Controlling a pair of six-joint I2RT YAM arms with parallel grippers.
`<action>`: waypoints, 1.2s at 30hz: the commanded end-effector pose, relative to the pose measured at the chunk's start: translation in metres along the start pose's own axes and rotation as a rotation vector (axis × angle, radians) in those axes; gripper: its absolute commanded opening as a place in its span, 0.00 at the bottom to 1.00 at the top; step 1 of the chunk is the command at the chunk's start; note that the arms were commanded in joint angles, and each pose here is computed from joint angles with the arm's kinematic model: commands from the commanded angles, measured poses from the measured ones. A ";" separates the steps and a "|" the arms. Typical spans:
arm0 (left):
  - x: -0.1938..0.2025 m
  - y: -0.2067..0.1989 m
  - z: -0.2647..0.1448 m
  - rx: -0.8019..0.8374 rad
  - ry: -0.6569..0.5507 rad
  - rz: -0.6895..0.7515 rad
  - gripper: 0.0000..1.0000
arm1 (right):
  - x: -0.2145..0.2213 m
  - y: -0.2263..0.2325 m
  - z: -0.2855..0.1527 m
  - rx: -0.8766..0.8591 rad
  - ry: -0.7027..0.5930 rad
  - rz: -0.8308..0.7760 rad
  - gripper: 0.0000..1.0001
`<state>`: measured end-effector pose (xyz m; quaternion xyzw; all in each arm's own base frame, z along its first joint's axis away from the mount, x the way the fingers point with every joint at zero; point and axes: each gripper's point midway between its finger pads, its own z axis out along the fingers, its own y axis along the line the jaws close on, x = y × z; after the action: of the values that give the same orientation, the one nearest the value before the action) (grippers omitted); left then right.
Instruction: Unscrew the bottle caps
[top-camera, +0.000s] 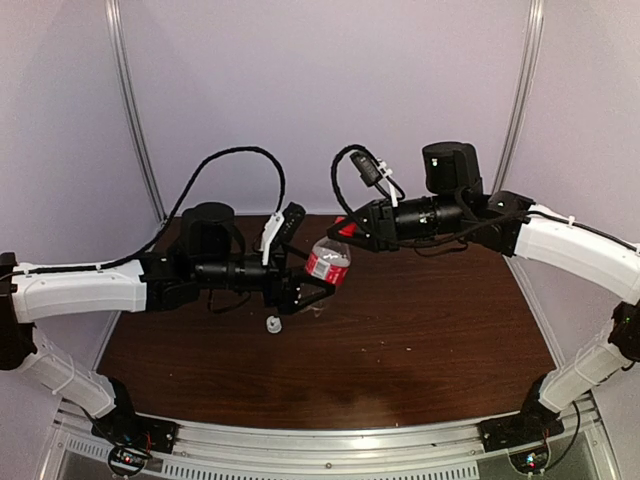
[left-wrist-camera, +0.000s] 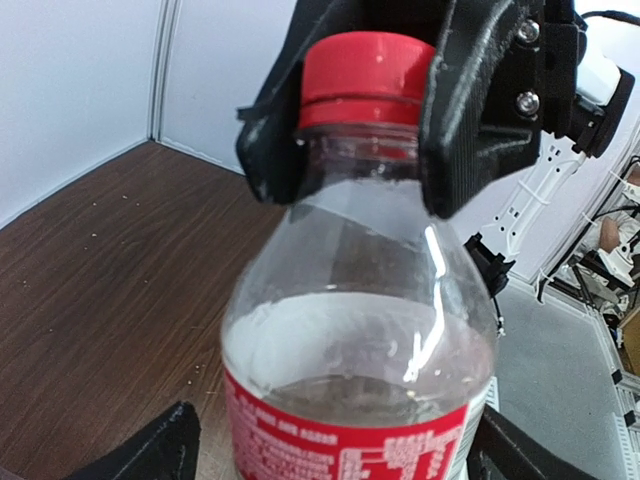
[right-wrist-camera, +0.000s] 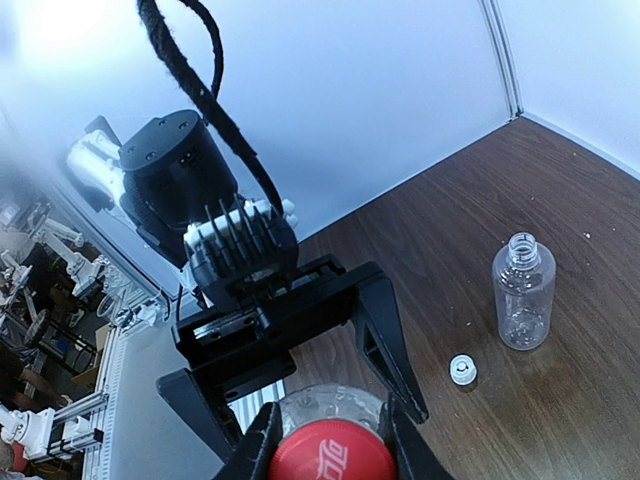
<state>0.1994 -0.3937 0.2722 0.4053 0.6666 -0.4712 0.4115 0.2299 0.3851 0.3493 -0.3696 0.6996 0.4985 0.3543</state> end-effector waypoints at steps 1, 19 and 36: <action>-0.023 -0.018 0.004 0.085 -0.078 0.043 0.89 | -0.001 0.012 0.006 -0.078 -0.011 0.004 0.00; -0.020 -0.015 0.000 0.062 -0.080 0.056 0.49 | -0.001 0.005 0.010 -0.056 -0.030 0.026 0.36; -0.012 0.000 0.005 -0.002 -0.105 -0.019 0.43 | -0.032 0.000 -0.023 0.096 -0.247 0.063 0.80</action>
<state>0.2007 -0.3969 0.2684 0.3906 0.6634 -0.4817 0.4187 0.2369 0.3757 0.3565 -0.3038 0.7022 0.5101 0.3929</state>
